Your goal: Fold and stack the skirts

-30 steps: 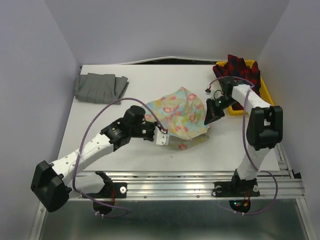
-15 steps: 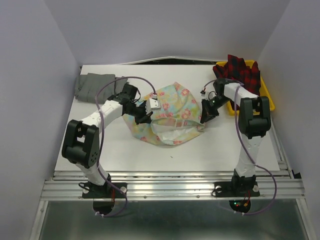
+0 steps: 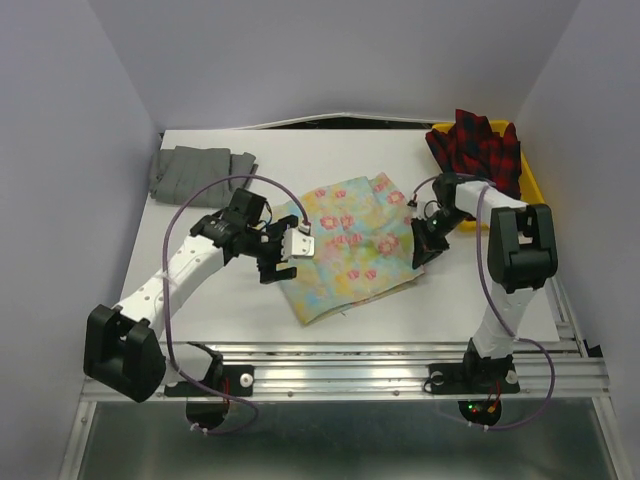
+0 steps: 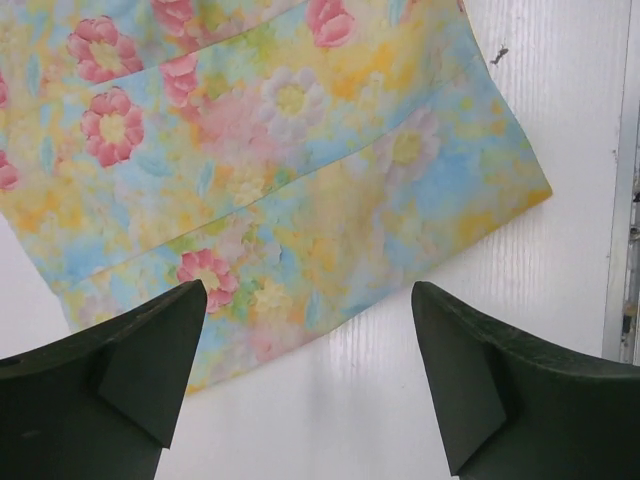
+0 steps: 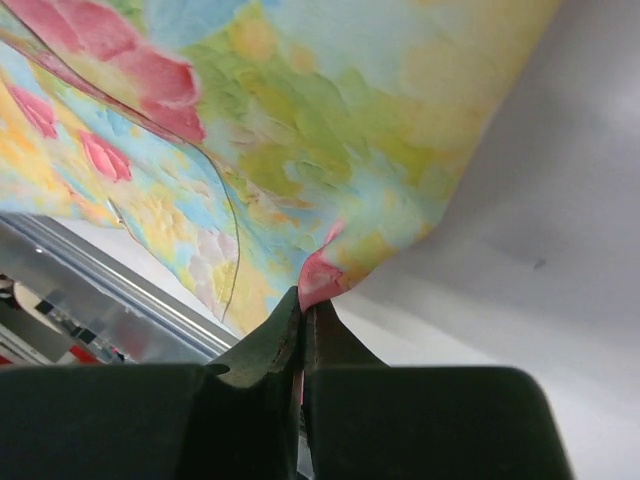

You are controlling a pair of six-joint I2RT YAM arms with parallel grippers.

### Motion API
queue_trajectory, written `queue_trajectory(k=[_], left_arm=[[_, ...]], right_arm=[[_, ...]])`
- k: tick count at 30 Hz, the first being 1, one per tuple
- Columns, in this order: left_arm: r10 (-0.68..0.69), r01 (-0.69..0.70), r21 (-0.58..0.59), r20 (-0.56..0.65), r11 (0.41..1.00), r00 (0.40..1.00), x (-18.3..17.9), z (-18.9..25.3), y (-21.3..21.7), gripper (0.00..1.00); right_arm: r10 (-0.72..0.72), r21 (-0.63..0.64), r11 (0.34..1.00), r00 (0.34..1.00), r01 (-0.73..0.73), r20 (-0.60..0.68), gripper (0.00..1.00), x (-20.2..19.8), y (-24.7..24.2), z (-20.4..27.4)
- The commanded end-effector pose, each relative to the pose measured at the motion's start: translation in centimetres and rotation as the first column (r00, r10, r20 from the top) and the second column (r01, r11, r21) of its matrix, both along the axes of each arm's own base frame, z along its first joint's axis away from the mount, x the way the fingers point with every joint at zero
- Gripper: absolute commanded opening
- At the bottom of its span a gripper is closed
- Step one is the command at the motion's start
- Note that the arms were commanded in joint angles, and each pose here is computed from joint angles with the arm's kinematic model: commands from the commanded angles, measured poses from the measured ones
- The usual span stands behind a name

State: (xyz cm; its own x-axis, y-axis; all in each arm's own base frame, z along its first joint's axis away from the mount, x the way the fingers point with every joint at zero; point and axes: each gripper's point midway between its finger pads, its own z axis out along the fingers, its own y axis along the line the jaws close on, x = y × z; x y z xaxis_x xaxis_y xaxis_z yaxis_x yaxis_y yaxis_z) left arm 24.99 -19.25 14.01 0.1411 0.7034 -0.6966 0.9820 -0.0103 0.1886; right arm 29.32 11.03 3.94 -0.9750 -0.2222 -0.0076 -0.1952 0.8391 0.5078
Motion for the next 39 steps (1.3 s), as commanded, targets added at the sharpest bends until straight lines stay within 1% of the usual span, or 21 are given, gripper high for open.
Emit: queue_trajectory(k=[1,4,8,10,12,13,16,17,18,19,20,21,22,23,24,25,27,28,33,37,39], left_arm=[[-0.047,0.047,0.091,-0.008,0.995,0.999,-3.5,-2.0,-0.3,0.91],[-0.118,0.119,0.170,-0.017,0.978,0.993,-6.1,-4.7,-0.8,0.82],[-0.211,0.214,0.217,-0.035,0.952,0.977,-7.7,-6.4,-0.8,0.81],[-0.215,0.216,0.231,-0.026,0.949,0.976,-7.6,-6.5,-1.1,0.84],[-0.205,0.204,0.262,-0.023,0.943,0.979,-7.4,-7.0,-1.6,0.82],[-0.183,0.183,0.262,-0.026,0.947,0.983,-7.1,-7.1,-1.8,0.80],[-0.122,0.134,0.265,-0.061,0.955,0.991,-6.2,-7.9,-2.6,0.69],[-0.118,0.132,0.266,-0.068,0.955,0.991,-6.1,-8.2,-2.7,0.67],[-0.112,0.130,0.275,-0.081,0.953,0.990,-6.0,-9.0,-2.9,0.64],[-0.109,0.132,0.289,-0.094,0.948,0.990,-6.0,-9.6,-2.7,0.61],[-0.096,0.125,0.319,-0.106,0.939,0.990,-5.8,-10.3,-2.3,0.58],[-0.083,0.121,0.334,-0.125,0.935,0.989,-5.7,-11.0,-2.0,0.50],[-0.039,0.095,0.356,-0.162,0.929,0.986,-5.0,-11.9,-1.1,0.47],[-0.014,0.081,0.362,-0.185,0.929,0.983,-4.7,-12.3,-0.7,0.45],[0.019,0.065,0.377,-0.215,0.924,0.976,-4.1,-12.8,-0.3,0.39],[0.087,0.008,0.382,-0.232,0.924,0.969,-2.8,-13.0,0.9,0.36],[0.143,-0.017,0.396,-0.291,0.918,0.946,-1.9,-13.3,1.8,0.31],[0.164,-0.033,0.397,-0.302,0.917,0.939,-1.4,-13.3,2.3,0.29],[0.214,-0.070,0.403,-0.325,0.913,0.921,-0.4,-12.9,3.8,0.26],[0.192,-0.052,0.380,-0.340,0.924,0.921,-1.0,-12.4,3.5,0.30],[0.182,-0.050,0.386,-0.316,0.921,0.931,-1.1,-12.0,3.8,0.32]], right_arm=[[0.056,-0.111,0.993,0.995,-0.046,0.085,0.01,-1.0,-2.3,0.6],[0.055,-0.125,0.991,0.996,-0.045,0.074,0.01,-1.9,-2.6,0.4],[0.053,-0.112,0.993,0.997,-0.046,0.062,0.01,-2.1,-2.4,0.5],[0.059,-0.115,0.992,0.997,-0.053,0.050,0.01,-2.5,-2.5,0.2],[0.071,-0.120,0.990,0.997,-0.068,0.018,0.01,-3.4,-2.7,-0.4],[0.071,-0.107,0.992,0.997,-0.070,0.006,0.07,-3.7,-2.5,-0.5],[0.061,-0.092,0.994,0.998,-0.061,-0.006,0.14,-3.9,-2.2,-0.6],[0.059,-0.089,0.994,0.998,-0.059,0.006,0.27,-3.6,-2.1,-0.3],[0.055,-0.091,0.994,0.998,-0.054,0.014,0.34,-3.3,-2.1,-0.1],[0.057,-0.105,0.993,0.997,-0.051,0.051,0.36,-2.1,-2.3,0.5],[0.053,-0.116,0.992,0.996,-0.045,0.068,0.42,-1.5,-2.7,1.1],[0.058,-0.128,0.991,0.995,-0.047,0.085,0.43,-0.9,-2.9,1.6],[0.056,-0.158,0.987,0.991,-0.037,0.119,0.48,0.0,-3.7,2.2],[0.062,-0.176,0.984,0.984,-0.032,0.169,0.50,1.3,-4.0,3.5],[0.060,-0.191,0.981,0.975,-0.019,0.215,0.50,2.2,-4.7,4.6],[0.059,-0.213,0.977,0.967,-0.006,0.247,0.59,2.8,-5.5,5.4],[0.063,-0.226,0.974,0.946,0.011,0.317,0.63,4.1,-6.2,7.4],[0.093,-0.235,0.972,0.933,-0.010,0.347,0.63,4.2,-6.3,8.2],[0.150,-0.188,0.978,0.939,-0.094,0.309,0.61,0.9,-5.7,9.0],[0.133,-0.197,0.978,0.934,-0.069,0.332,0.59,-0.4,-5.8,8.0],[0.101,-0.188,0.981,0.932,-0.036,0.348,0.57,-0.1,-5.6,7.7]])
